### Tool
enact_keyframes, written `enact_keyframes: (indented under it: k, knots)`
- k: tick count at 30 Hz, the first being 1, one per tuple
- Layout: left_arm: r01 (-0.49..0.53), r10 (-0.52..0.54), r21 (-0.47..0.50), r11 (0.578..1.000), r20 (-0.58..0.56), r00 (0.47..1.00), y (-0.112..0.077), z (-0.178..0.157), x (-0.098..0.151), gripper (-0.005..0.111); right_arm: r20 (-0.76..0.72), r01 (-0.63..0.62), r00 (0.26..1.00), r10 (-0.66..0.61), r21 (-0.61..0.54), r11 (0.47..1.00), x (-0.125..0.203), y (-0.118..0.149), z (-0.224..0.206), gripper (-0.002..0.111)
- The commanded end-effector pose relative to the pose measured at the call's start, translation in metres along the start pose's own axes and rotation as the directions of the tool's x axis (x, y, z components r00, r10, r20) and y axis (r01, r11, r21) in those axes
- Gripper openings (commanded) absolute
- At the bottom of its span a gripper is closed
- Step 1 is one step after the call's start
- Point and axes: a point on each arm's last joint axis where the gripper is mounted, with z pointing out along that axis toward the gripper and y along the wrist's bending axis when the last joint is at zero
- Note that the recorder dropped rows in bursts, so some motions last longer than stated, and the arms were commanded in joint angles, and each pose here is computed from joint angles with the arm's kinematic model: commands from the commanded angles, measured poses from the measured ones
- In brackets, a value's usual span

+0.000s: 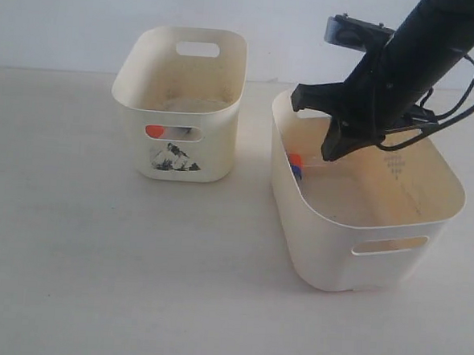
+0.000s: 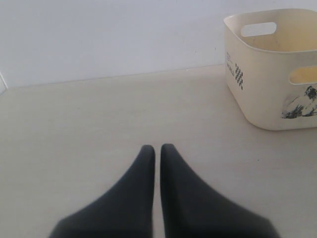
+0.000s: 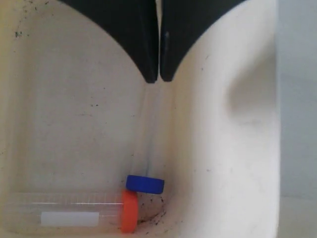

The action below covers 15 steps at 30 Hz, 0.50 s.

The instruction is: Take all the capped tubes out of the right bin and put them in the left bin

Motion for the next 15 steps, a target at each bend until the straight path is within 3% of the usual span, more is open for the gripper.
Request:
enact_keyframes:
  k: [1,4,7,15]
  knots:
    - [0.023,-0.023,0.002,1.0,0.015,1.0,0.0,0.0,-0.002,0.004,0.002,-0.01,1.0,0.01,-0.003,1.0,-0.003,-0.004,0.013,0.014]
    - [0.023,-0.023,0.002,1.0,0.015,1.0,0.0,0.0,-0.002,0.004,-0.014,-0.037,0.999,0.037,-0.019,0.999,-0.004,-0.005,0.024,0.033]
    - [0.023,-0.023,0.002,1.0,0.015,1.0,0.0,0.0,-0.002,0.004,-0.032,-0.041,0.999,0.04,-0.032,0.999,-0.004,-0.007,0.035,0.044]
    - [0.023,-0.023,0.002,1.0,0.015,1.0,0.0,0.0,-0.002,0.004,-0.086,-0.046,0.995,0.043,-0.033,0.998,-0.002,-0.012,0.057,0.045]
